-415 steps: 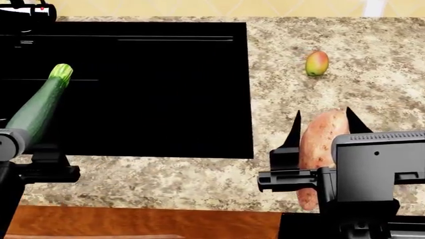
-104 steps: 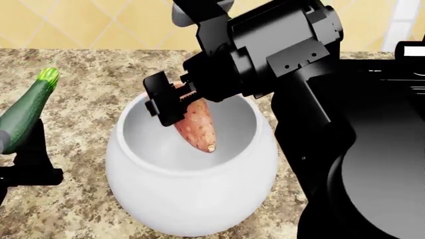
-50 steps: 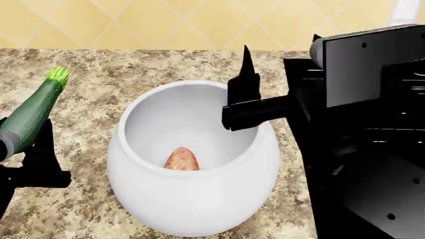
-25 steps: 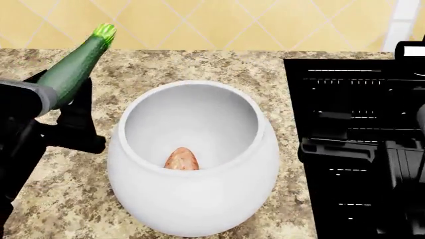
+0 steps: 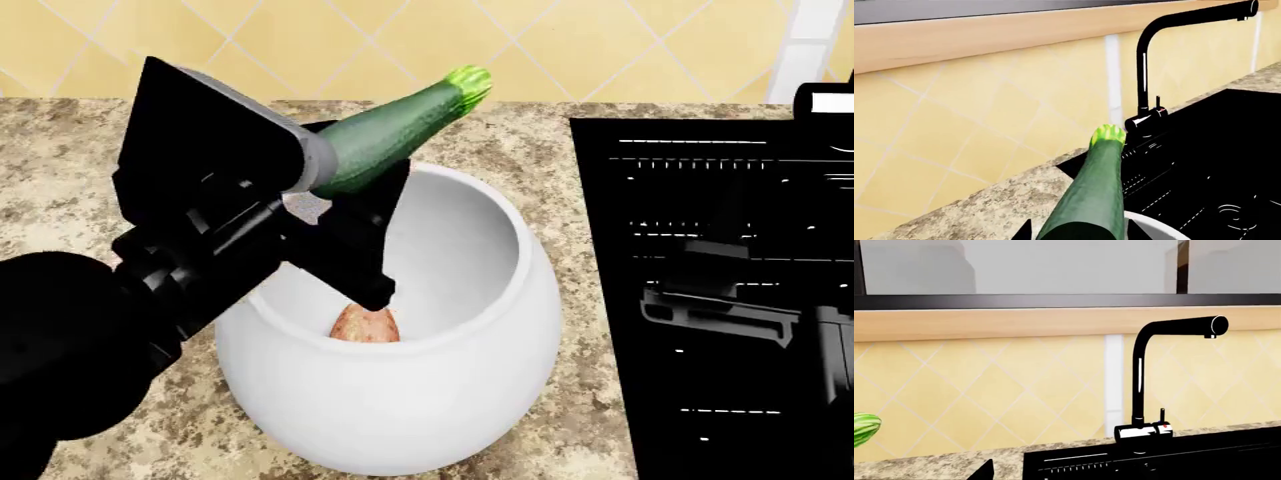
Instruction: There is a mixed pile of frozen fruits and vegetables on the counter. Locate all the frozen vegetables and place the items in a bowl on the counter. Take all the frozen fruits and defrost them in a running sink.
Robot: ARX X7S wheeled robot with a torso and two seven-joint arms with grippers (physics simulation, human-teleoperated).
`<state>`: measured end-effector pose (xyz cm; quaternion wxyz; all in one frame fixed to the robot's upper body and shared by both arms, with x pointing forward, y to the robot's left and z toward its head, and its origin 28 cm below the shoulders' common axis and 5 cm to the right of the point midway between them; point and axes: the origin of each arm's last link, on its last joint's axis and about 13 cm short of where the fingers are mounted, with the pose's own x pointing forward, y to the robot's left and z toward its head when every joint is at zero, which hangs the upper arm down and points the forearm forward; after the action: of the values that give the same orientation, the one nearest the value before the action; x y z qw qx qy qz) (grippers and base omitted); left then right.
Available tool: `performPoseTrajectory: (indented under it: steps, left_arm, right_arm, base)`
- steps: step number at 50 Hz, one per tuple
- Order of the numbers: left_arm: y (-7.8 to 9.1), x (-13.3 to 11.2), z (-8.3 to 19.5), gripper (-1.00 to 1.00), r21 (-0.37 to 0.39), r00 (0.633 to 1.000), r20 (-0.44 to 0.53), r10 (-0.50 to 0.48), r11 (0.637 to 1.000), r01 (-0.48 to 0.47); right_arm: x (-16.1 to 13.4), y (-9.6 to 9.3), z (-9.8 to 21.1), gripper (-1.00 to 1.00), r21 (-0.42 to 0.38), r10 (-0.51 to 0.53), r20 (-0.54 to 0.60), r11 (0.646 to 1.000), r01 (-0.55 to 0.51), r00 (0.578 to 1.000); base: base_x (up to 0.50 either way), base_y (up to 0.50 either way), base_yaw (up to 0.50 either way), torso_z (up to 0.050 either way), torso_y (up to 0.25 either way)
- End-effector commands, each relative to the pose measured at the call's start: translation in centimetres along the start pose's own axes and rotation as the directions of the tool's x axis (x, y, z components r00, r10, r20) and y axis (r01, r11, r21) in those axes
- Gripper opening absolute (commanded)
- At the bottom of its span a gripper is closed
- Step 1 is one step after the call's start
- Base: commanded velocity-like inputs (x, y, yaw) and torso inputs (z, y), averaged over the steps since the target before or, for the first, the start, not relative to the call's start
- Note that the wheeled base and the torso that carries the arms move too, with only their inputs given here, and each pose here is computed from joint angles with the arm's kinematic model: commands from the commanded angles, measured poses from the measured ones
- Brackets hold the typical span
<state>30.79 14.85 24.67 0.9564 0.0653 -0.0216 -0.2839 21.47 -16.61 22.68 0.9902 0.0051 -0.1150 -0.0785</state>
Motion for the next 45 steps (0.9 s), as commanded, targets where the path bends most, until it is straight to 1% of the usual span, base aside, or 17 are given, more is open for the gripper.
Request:
performPoseTrajectory:
  steps: [1,10,18,29,34,38,39,41,42,45]
  left_arm:
    - [-1.1,1.2,-1.1,-1.0,0.006,0.996,-0.063,-0.066,0.998,0.067]
    - [-0.6,0.4,-1.8,-1.0,-0.009,0.997,-0.075,-0.025,1.0,0.025]
    - [-1.2,-1.1,-1.6,-1.0,-0.005,0.998,-0.055,-0.032,0.999,0.032]
    - [-0.5,-2.6,-2.2,-1.0,-0.003,0.998,-0.063,0.002,1.0,-0.002]
    - [0.0,-2.6,-2.6,-1.0,-0.001,0.997,-0.076,0.024,1.0,-0.024]
    - [-0.2,-2.8,-2.9,-1.0,-0.001,0.996,-0.084,0.018,1.0,-0.018]
    - [-0.3,-2.8,-2.8,-1.0,-0.017,0.997,-0.078,0.017,1.0,-0.018]
    - [-0.7,-2.8,-3.0,-1.0,-0.011,0.997,-0.081,0.0,1.0,-0.001]
    - [-0.7,-2.8,-3.4,-1.0,0.024,0.995,-0.101,0.008,1.0,-0.005]
    - [-0.6,-2.9,-3.5,-1.0,0.021,0.995,-0.101,0.007,1.0,-0.005]
  right_arm:
    - [-0.1,-0.1,-0.1,1.0,0.004,0.002,-0.001,1.0,-0.002,1.0]
    - [0.0,-0.1,-0.3,1.0,0.008,0.001,-0.005,1.0,-0.001,1.0]
    - [0.2,0.1,-0.5,1.0,0.009,0.009,-0.012,1.0,-0.009,1.0]
    - [0.3,0.0,-0.7,1.0,0.01,0.006,-0.019,1.0,-0.006,1.0]
    - [0.3,0.0,-0.7,1.0,0.01,0.006,-0.019,1.0,-0.006,1.0]
    - [0.3,0.0,-0.7,1.0,0.01,0.004,-0.019,1.0,-0.004,1.0]
    - [0.3,0.0,-0.7,1.0,0.01,0.005,-0.019,1.0,-0.005,1.0]
    - [0.4,0.1,-0.9,1.0,0.01,0.008,-0.024,1.0,-0.008,1.0]
    - [0.4,0.1,-0.9,1.0,0.008,0.013,-0.023,1.0,-0.013,1.0]
    - [0.3,0.1,-0.8,1.0,0.009,0.014,-0.025,1.0,-0.014,1.0]
  base:
    - [0.0,0.0,0.0,0.0,0.0]
    - [0.0,0.0,0.0,0.0,0.0]
    - [0.0,0.0,0.0,0.001,0.0]
    - [0.0,0.0,0.0,0.0,0.001]
    - [0.0,0.0,0.0,0.0,0.0]
    - [0.0,0.0,0.0,0.0,0.0]
    - [0.0,0.0,0.0,0.0,0.0]
    - [0.0,0.0,0.0,0.0,0.0]
    - [0.0,0.0,0.0,0.0,0.0]
    - [0.0,0.0,0.0,0.0,0.0]
